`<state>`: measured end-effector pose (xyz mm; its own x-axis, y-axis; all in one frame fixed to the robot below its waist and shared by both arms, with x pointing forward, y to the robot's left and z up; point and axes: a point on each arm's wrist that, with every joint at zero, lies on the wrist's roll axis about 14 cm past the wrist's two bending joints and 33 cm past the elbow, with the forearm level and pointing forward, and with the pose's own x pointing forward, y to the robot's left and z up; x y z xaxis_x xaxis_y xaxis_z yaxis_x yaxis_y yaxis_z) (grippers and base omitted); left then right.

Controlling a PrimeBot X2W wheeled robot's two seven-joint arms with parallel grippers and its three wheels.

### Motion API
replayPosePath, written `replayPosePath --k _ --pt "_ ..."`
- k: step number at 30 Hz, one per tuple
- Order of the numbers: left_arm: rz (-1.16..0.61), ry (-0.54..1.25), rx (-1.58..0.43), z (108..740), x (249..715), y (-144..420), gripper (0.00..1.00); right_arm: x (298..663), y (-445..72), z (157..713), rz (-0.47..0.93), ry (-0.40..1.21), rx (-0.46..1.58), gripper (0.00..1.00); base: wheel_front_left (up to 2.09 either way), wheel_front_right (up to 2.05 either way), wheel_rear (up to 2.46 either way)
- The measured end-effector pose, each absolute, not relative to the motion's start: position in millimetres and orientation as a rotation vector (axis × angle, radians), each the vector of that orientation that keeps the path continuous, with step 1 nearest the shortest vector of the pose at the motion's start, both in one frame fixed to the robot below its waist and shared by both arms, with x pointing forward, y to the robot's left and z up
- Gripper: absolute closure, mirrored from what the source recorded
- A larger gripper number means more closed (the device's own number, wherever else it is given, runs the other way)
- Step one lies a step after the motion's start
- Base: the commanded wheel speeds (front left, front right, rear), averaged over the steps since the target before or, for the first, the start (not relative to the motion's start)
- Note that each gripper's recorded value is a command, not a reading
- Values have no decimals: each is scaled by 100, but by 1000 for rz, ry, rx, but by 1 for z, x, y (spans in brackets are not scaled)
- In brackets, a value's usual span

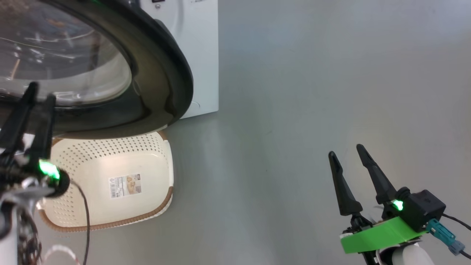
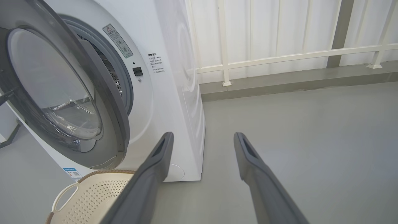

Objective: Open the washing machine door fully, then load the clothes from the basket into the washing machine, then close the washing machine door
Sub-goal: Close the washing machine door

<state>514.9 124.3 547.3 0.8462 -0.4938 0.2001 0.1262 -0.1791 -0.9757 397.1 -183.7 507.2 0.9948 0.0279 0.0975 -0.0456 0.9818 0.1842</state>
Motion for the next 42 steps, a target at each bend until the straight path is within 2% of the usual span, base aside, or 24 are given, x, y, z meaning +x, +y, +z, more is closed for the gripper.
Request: replayPosePath --k 8,17,24,32,42 --pt "-475 141 -1690 552 478 153 0 394 -181 511 44 -104 193 0 0 0 0" --pt "-306 -13 -1558 560 448 186 0 389 -174 514 65 -111 201 0 0 0 0" --pt "-141 -116 -1177 564 427 197 0 385 -172 515 71 -112 193 0 0 0 0" --pt "-59 -122 -547 544 393 195 0 382 -171 525 79 -139 181 0 0 0 0" --pt "-26 -65 -251 521 362 183 0 364 -168 520 87 -104 157 0 0 0 0"
